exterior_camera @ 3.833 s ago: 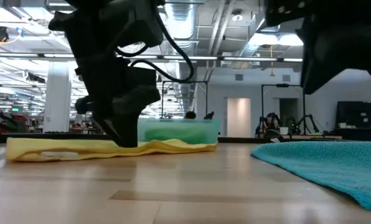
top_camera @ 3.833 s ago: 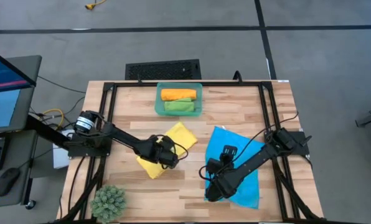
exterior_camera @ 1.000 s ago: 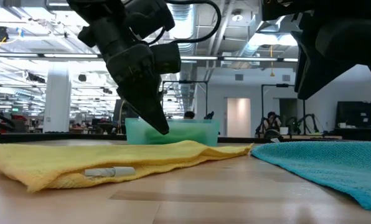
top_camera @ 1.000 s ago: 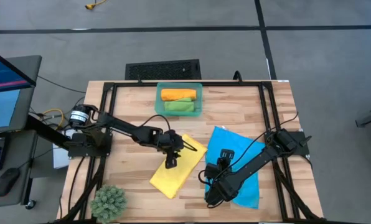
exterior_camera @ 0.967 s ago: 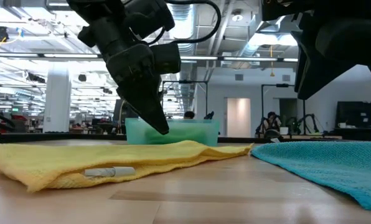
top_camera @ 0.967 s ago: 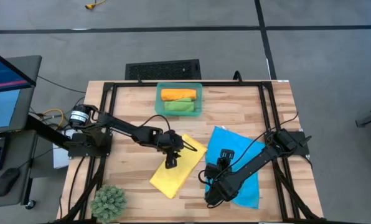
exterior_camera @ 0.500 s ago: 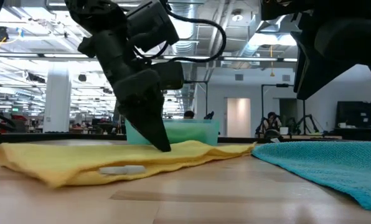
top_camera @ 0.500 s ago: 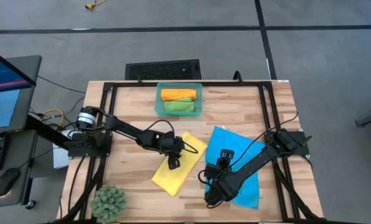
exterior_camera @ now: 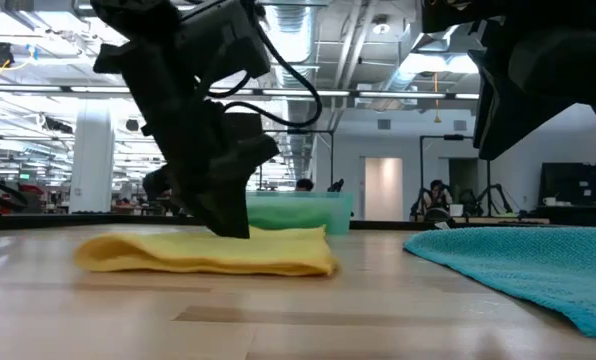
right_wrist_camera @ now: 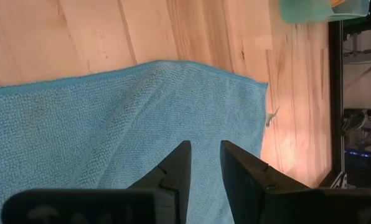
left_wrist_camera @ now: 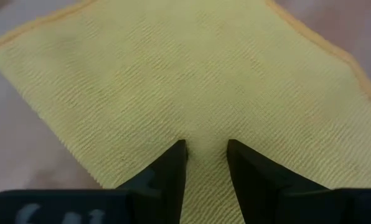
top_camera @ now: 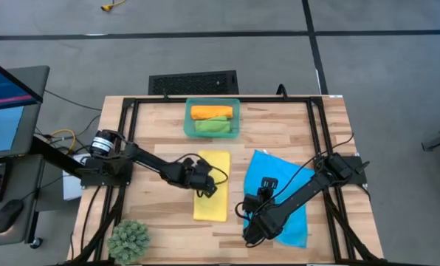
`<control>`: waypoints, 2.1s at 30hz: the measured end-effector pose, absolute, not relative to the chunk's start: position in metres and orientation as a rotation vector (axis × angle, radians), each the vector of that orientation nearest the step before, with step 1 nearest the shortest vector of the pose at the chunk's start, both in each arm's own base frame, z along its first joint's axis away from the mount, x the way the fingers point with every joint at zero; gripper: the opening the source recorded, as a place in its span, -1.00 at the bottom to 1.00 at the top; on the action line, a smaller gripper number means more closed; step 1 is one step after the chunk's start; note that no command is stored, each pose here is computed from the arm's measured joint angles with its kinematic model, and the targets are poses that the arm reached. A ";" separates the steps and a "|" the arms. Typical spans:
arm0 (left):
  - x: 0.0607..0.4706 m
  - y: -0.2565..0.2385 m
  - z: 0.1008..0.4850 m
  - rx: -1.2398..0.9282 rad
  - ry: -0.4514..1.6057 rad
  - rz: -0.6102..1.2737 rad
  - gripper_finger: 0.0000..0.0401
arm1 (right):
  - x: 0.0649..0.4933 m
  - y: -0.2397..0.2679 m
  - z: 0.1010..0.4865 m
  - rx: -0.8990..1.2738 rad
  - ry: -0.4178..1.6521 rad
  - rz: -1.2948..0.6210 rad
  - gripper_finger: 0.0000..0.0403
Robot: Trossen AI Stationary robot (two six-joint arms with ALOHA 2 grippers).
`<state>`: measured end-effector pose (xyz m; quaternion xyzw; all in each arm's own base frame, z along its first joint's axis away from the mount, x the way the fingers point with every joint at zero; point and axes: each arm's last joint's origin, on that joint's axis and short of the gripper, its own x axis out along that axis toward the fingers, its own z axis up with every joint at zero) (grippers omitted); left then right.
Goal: Roll microfiber towels into tight, uniform cylinder then place into a basket
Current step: Fold the yellow towel
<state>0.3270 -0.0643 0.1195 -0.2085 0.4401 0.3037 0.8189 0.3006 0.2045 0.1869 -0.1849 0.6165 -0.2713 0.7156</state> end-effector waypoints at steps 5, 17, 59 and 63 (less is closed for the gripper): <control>0.339 -0.083 0.138 -0.336 0.932 0.521 -0.43 | 0.301 0.205 0.187 -0.408 1.364 -0.601 -0.46; 0.342 -0.127 0.185 -0.026 0.899 0.496 -0.43 | 0.303 0.205 0.186 -0.387 1.339 -0.596 -0.46; 0.249 -0.225 0.207 0.340 0.895 0.454 -0.43 | 0.347 0.214 0.186 -0.565 1.028 -0.358 -0.46; 0.255 -0.232 0.206 0.297 0.887 0.383 -0.43 | 0.357 0.216 0.187 -0.564 0.978 -0.301 -0.46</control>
